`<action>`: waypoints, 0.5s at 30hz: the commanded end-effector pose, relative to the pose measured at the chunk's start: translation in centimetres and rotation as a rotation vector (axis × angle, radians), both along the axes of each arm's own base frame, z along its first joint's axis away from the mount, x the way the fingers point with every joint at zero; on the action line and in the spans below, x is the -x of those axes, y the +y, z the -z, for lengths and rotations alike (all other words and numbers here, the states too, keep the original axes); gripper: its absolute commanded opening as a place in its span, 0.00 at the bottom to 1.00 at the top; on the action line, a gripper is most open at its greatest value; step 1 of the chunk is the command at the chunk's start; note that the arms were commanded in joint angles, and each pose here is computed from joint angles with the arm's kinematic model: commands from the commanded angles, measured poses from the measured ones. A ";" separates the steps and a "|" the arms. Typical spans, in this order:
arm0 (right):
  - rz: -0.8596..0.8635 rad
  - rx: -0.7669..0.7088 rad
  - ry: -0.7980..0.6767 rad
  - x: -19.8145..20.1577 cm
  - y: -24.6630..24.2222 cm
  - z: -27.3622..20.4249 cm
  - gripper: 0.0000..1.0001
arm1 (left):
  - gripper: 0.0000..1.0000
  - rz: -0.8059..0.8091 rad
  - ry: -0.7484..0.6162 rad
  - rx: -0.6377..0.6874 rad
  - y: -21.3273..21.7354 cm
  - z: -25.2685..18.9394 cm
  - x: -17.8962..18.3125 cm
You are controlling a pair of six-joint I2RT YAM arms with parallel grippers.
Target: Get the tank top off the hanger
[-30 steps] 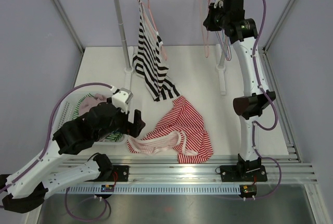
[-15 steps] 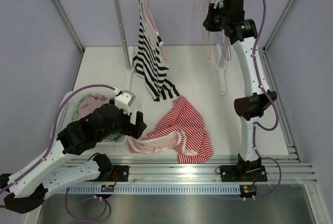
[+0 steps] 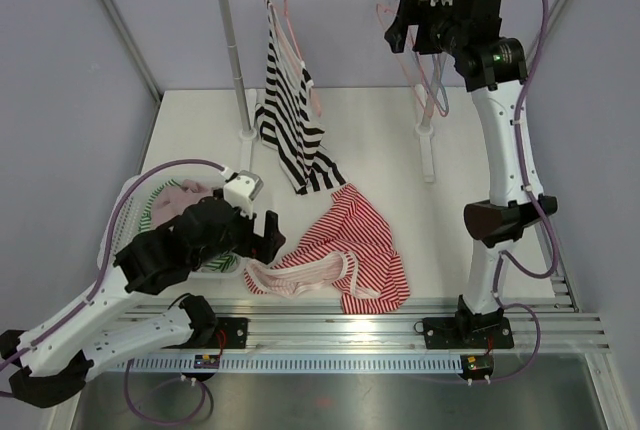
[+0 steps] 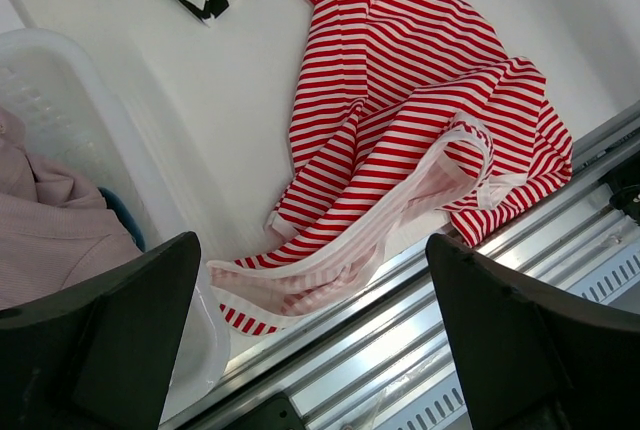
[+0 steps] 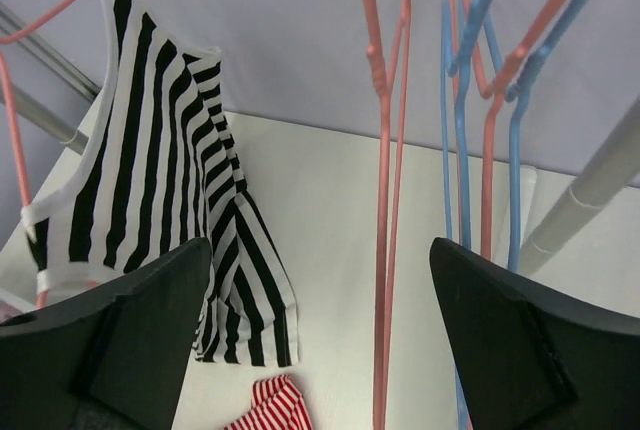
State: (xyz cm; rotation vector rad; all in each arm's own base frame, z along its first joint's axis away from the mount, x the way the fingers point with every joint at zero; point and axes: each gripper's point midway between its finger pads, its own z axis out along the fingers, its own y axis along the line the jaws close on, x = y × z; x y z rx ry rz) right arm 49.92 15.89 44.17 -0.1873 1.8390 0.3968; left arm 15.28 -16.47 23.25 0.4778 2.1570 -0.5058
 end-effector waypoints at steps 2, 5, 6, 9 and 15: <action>-0.035 -0.036 -0.087 5.6 -0.9 -5.5 1.00 | 0.99 -0.026 0.006 0.021 -2.1 0.3 -1.6; -0.055 -0.044 -0.106 9.0 -1.4 -6.9 0.99 | 0.99 -0.014 0.023 0.035 -4.1 0.8 -2.3; -0.060 -0.045 -0.106 11.0 -1.9 -7.0 0.99 | 0.99 -0.006 0.033 0.041 -4.9 1.0 -2.2; -0.060 -0.069 -0.143 14.7 -2.7 -7.0 1.00 | 0.99 0.002 0.044 0.019 -7.5 1.9 -2.7; -0.105 -0.144 -0.119 21.2 -3.0 -2.1 1.00 | 0.99 0.052 0.074 -0.042 -13.0 4.7 -3.1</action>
